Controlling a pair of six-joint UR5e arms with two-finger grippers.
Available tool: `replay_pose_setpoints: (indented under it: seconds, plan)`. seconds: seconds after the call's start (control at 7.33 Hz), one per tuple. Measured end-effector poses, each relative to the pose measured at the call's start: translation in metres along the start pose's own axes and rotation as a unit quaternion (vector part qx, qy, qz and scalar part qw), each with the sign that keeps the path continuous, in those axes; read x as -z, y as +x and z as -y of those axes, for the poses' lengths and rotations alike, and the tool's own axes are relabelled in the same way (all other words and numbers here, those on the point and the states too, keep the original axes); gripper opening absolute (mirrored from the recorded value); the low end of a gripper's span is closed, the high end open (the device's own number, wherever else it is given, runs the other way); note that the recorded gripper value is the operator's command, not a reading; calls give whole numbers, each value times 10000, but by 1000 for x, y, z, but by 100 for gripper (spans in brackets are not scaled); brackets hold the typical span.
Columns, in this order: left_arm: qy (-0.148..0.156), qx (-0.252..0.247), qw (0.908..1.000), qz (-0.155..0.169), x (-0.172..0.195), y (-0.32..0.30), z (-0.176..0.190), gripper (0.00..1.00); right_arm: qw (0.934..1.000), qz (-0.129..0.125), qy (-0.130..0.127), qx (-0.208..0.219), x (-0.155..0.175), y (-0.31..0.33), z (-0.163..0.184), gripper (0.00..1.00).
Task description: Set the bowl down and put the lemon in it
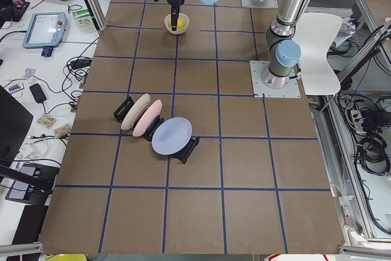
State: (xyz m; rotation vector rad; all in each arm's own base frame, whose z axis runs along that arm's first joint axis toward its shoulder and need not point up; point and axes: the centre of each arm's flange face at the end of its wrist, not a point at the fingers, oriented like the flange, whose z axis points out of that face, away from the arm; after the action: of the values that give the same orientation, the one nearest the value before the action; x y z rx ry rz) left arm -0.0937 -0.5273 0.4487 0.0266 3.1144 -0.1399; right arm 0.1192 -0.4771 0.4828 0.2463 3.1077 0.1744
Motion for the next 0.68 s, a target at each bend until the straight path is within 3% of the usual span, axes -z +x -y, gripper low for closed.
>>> replay_pose_setpoints:
  seconds: [0.68]
  plan:
    - [-24, 3, 10000, -9, -3, 0, 1, 100, 9998, 25, 170, -87, 11, 0, -5, 100]
